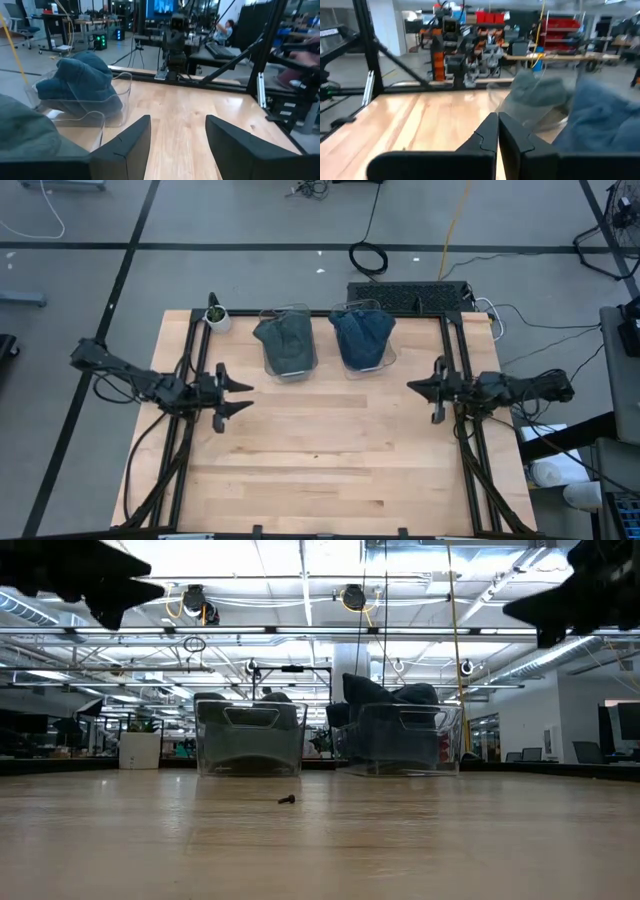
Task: Pick & Place hat
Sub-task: Return to Home Position
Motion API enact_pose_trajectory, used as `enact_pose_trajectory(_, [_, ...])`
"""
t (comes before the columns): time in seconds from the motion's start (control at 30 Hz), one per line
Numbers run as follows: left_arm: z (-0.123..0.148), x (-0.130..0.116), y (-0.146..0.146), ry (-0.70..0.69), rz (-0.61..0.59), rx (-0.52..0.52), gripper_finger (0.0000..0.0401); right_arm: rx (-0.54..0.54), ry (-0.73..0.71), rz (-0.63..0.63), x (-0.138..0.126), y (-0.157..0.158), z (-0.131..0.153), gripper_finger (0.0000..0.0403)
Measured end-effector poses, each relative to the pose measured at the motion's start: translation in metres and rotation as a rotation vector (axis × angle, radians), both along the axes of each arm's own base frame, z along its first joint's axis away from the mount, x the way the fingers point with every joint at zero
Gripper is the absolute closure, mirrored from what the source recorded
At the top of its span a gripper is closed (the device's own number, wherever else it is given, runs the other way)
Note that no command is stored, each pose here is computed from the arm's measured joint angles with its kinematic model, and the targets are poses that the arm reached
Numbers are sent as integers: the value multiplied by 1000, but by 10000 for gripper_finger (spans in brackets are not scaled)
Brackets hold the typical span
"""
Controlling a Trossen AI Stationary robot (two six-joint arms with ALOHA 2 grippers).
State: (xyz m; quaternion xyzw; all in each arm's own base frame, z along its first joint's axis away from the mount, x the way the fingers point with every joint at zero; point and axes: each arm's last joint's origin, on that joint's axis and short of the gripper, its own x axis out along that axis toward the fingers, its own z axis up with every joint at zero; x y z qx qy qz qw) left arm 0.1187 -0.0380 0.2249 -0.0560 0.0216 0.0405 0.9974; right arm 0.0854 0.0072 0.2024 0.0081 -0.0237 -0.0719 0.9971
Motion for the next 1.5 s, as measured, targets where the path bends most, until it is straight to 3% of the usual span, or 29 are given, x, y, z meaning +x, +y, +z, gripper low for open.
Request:
enact_pose_trajectory(0.13, [-16,-6,3,-51,0,-8,197,30,11,45,5,2,-14,399])
enact_pose_trajectory(0.3, [-32,-12,5,-97,-1,-5,200,-3,-124,218,7,8,-13,399])
enact_pose_trajectory(0.47, [-40,-14,6,-103,-3,-10,202,1,-222,230,7,7,-9,399])
enact_pose_trajectory(0.73, [-44,-14,5,-83,-54,44,201,6,-46,268,10,6,-26,398])
enact_pose_trajectory(0.93, [-46,-14,4,-60,-92,87,205,3,-66,403,9,9,-24,398])
enact_pose_trajectory(1.5, [-52,-14,6,9,-33,132,204,-12,-13,220,11,0,-29,399])
